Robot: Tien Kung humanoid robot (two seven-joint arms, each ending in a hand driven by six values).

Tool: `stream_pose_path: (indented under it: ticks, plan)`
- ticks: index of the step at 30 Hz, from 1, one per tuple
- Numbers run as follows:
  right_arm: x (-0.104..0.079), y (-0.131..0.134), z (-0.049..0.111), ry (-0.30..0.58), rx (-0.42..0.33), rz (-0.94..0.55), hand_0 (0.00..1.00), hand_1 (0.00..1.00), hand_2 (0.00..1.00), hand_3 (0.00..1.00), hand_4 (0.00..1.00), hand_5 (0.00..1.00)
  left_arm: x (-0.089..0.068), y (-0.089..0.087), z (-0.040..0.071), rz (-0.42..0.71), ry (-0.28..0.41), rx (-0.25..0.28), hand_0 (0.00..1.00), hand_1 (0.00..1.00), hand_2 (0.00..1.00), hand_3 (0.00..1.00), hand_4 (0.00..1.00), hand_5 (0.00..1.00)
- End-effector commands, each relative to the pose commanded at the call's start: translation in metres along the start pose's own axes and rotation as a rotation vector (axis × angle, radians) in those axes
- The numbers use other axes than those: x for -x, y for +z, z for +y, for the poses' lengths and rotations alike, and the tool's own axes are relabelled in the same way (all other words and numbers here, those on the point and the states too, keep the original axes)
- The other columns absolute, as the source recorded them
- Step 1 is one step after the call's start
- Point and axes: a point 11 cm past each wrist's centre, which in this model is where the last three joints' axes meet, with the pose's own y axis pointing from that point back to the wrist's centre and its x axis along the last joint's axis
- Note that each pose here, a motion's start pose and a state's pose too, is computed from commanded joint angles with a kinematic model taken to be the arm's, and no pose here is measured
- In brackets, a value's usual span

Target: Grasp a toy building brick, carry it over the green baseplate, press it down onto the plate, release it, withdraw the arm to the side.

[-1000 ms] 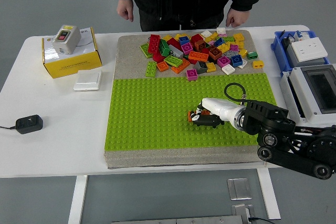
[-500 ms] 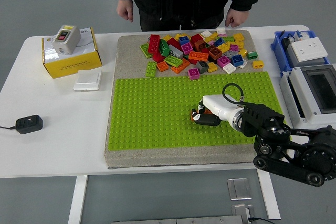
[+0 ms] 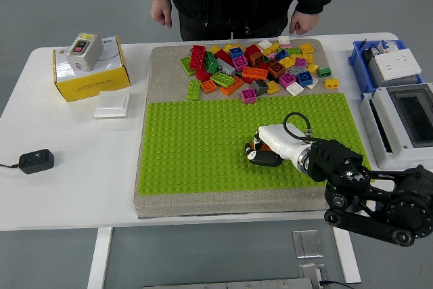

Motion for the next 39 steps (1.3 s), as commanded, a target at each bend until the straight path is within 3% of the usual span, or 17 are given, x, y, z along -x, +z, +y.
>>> stream_pose_path:
  ticks: [5, 18, 22, 28, 29, 35, 36, 39]
  plan:
    - [-0.007, -0.002, 0.002, 0.011, -0.02, -0.039, 0.132, 0.265, 0.714, 0.37, 0.368, 0.856, 0.0, 0.0, 0.0, 0.002, 0.0, 0.0, 0.664, 0.644, 0.593, 0.648, 0.388, 0.474]
    - [-0.063, -0.001, 0.016, 0.055, -0.124, -0.342, 0.127, 0.265, 0.708, 0.359, 0.37, 0.853, -0.001, -0.003, 0.0, 0.007, 0.002, -0.009, 0.664, 0.644, 0.593, 0.649, 0.389, 0.475]
    - [-0.076, 0.012, 0.024, 0.148, -0.157, -0.411, 0.127, 0.265, 0.708, 0.359, 0.37, 0.853, -0.001, -0.004, 0.0, 0.007, 0.002, -0.011, 0.664, 0.644, 0.593, 0.649, 0.389, 0.475]
    - [-0.082, 0.043, 0.035, 0.322, -0.161, -0.381, 0.145, 0.288, 0.701, 0.361, 0.372, 0.845, 0.0, -0.006, 0.0, 0.005, 0.0, -0.015, 0.664, 0.644, 0.592, 0.649, 0.389, 0.474]
    - [-0.084, 0.05, 0.037, 0.361, -0.157, -0.371, 0.242, 0.366, 0.692, 0.492, 0.374, 0.809, 0.0, -0.007, 0.0, 0.005, 0.0, -0.015, 0.664, 0.644, 0.589, 0.648, 0.389, 0.474]
    - [-0.088, 0.086, 0.053, 0.541, -0.114, -0.309, 0.242, 0.366, 0.692, 0.492, 0.374, 0.809, 0.002, -0.009, 0.0, 0.002, -0.002, -0.021, 0.664, 0.644, 0.589, 0.648, 0.389, 0.474]
    - [-0.088, 0.092, 0.055, 0.568, -0.102, -0.295, 0.376, 0.5, 0.705, 0.64, 0.424, 0.716, 0.002, -0.01, 0.0, 0.001, -0.003, -0.022, 0.663, 0.644, 0.589, 0.648, 0.388, 0.474]
    - [-0.091, 0.103, 0.06, 0.624, -0.082, -0.263, 0.376, 0.5, 0.705, 0.64, 0.424, 0.716, 0.005, -0.012, 0.0, -0.001, -0.005, -0.025, 0.663, 0.644, 0.589, 0.648, 0.388, 0.474]
